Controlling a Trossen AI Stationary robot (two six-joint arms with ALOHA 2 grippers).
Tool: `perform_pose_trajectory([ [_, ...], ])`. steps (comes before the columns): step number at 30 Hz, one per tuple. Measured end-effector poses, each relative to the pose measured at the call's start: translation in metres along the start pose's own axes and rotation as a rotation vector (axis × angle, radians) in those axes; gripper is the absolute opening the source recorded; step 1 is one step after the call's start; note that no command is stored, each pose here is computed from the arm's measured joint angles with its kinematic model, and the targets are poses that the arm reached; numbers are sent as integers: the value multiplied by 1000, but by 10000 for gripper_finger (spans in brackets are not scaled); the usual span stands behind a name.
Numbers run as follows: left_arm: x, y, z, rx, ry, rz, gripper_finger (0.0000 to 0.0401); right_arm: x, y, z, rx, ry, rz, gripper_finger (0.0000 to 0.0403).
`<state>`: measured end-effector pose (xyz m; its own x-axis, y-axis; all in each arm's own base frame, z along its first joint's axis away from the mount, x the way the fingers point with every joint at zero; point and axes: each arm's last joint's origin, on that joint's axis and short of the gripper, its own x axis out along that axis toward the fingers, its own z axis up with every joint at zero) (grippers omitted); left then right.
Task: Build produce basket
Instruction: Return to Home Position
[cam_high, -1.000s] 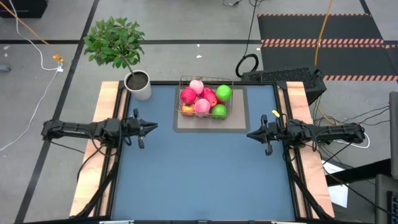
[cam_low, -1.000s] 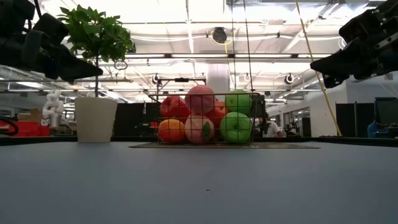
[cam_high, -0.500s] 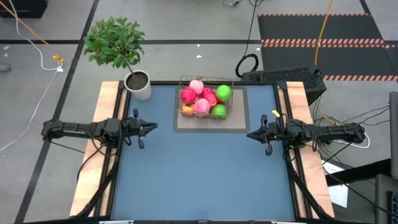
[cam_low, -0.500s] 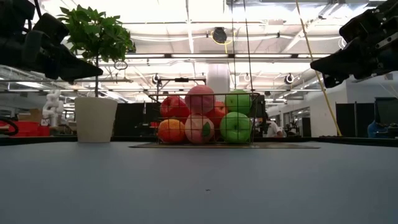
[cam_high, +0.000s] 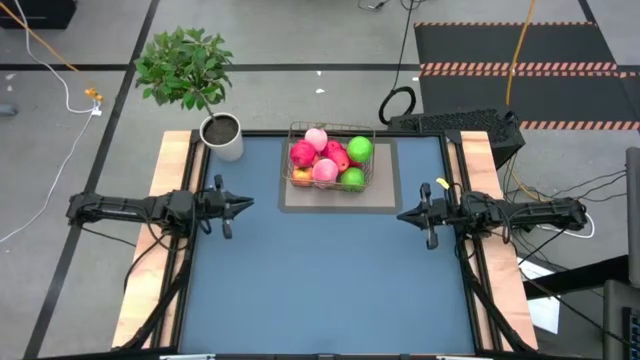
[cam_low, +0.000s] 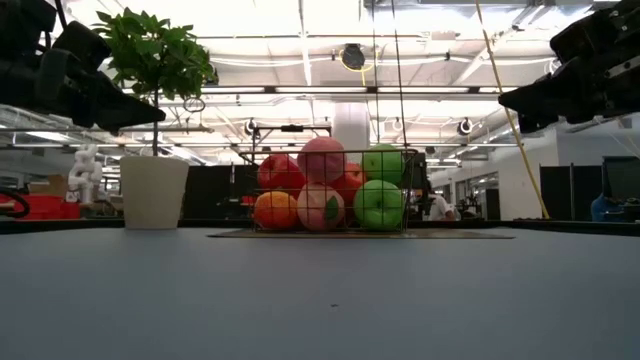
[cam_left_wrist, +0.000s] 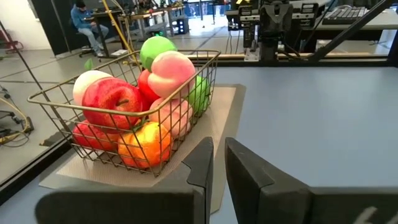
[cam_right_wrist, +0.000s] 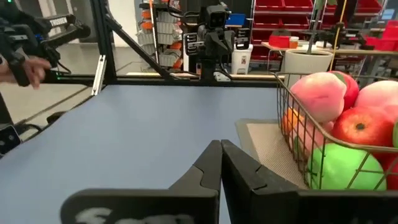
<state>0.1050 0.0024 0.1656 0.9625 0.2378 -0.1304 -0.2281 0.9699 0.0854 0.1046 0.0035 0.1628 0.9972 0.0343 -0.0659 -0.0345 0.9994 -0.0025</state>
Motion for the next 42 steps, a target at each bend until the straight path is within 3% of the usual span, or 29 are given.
perform_pose_trajectory([
  [4, 0, 0, 0, -2, -4, 0, 45, 0, 0, 1, -82, -12, 4, 0],
  [12, -1, 1, 14, -64, -140, 5, 45, -6, 0, 21, -202, -225, -16, 0],
  [21, -2, 2, 18, -151, -178, 3, 45, -8, 1, 6, -145, -91, 11, 0],
  [27, -1, 7, 2, -160, -128, 207, 48, -8, 1, 7, -176, -96, 18, 0],
  [35, -1, 7, 0, -162, -110, 213, 62, -7, 1, 5, -122, -76, 22, 0],
  [39, 0, 6, -3, -106, -70, 211, 61, -5, 1, 3, -267, -49, 21, 0],
  [42, 0, 6, -3, -97, -67, 208, 61, -4, 1, 4, -299, -55, 20, 0],
])
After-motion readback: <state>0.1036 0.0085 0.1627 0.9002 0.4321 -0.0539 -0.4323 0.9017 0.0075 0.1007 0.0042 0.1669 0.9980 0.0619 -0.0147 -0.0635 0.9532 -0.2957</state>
